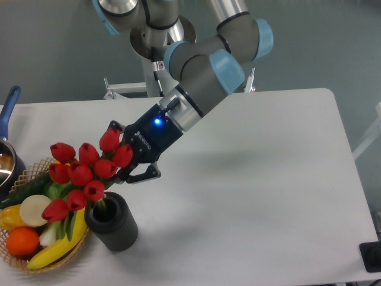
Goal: Pick up the flowers from the vase
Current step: 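Raise the tulip bunch higher, clearing the vase rim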
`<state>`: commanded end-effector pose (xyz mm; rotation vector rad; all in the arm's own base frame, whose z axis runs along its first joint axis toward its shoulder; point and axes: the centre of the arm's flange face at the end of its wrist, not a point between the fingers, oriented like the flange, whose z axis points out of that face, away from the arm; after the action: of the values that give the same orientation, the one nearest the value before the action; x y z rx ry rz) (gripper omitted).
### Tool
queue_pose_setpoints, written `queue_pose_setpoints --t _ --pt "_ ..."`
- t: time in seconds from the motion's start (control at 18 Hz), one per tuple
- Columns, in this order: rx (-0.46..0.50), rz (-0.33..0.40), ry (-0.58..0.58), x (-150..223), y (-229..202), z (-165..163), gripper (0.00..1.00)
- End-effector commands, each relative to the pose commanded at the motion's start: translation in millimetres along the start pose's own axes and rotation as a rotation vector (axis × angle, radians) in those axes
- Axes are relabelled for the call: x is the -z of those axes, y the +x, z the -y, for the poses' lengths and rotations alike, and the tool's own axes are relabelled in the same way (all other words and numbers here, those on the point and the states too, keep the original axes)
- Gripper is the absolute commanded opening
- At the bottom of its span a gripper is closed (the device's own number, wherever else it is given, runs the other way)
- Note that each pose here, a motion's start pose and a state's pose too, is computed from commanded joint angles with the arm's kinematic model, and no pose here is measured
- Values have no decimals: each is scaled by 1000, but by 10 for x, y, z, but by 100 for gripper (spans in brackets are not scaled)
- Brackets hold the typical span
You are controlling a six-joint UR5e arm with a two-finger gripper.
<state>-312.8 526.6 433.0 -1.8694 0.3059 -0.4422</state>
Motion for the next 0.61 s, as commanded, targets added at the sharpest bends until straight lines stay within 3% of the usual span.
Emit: queue_pose_setpoints --t 0.22,0.39,0.61 --pt "19 9 31 131 -62 187 36" --pt "38 21 49 211 -89 530 35" --pt "42 25 52 234 -108 593 35"
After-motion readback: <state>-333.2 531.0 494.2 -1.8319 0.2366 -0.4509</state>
